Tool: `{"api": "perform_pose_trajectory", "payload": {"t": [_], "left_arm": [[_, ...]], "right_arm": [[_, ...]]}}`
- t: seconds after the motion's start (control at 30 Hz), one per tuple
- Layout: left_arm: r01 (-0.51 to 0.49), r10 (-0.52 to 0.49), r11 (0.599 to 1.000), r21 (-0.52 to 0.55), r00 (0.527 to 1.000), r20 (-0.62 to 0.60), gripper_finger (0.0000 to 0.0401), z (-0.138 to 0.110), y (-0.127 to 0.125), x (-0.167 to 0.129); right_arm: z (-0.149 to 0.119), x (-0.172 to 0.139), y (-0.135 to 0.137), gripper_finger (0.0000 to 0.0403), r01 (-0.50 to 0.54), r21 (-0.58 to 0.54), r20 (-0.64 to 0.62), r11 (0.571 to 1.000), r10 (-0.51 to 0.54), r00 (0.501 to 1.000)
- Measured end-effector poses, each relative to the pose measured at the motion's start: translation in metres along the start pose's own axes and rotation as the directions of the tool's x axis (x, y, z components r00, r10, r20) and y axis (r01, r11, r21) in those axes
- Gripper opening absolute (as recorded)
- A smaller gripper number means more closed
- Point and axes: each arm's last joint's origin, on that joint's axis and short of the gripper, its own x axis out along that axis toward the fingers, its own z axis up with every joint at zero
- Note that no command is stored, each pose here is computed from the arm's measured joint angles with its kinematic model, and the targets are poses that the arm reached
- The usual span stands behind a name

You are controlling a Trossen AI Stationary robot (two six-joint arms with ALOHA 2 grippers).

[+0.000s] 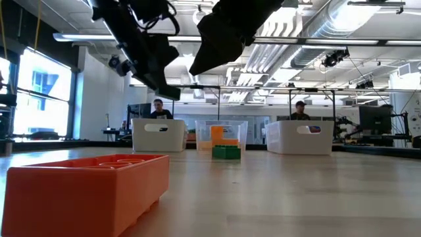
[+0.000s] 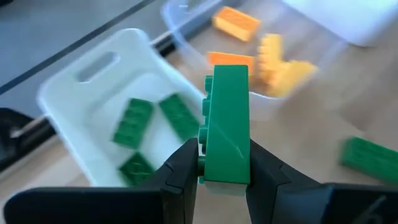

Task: Sort & place blocks by color
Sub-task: Put the green game piece into the left white bin, then put the orange game piece into the right white bin

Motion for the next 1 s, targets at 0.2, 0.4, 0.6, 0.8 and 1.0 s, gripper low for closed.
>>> {"api": "perform_pose_trajectory", "payload": {"t": [0.2, 0.4, 0.6, 0.8, 1.0], "left_arm": [[-0.016, 0.013, 0.999, -0.051, 0.999, -0.046, 0.0079, 0.010, 0.032, 0.016], [-0.040, 0.033, 0.993, -0.111, 0.997, -0.065, 0.0101, 0.015, 0.053, 0.024], [-0.052, 0.049, 0.997, -0.053, 0.997, -0.068, 0.0143, 0.016, 0.059, 0.026], [0.016, -0.020, 0.999, -0.051, 0.997, -0.078, 0.0187, 0.015, 0.055, 0.025], [0.171, -0.178, 0.983, -0.066, 0.978, -0.113, 0.0199, 0.014, 0.050, 0.024]], "right_arm": [[0.000, 0.000, 0.000, 0.0255, 0.001, -0.001, -0.001, 1.000, -0.001, 1.000], [0.000, 0.003, -0.002, 0.0255, -0.032, 0.007, -0.006, 0.999, 0.032, 0.999], [-0.001, 0.005, -0.004, 0.0255, -0.035, 0.057, -0.012, 0.998, 0.036, 0.999], [-0.001, 0.005, -0.003, 0.0256, -0.061, 0.071, -0.012, 0.996, 0.062, 0.998], [0.000, 0.005, 0.001, 0.0256, -0.182, 0.085, -0.011, 0.980, 0.183, 0.983]]}}
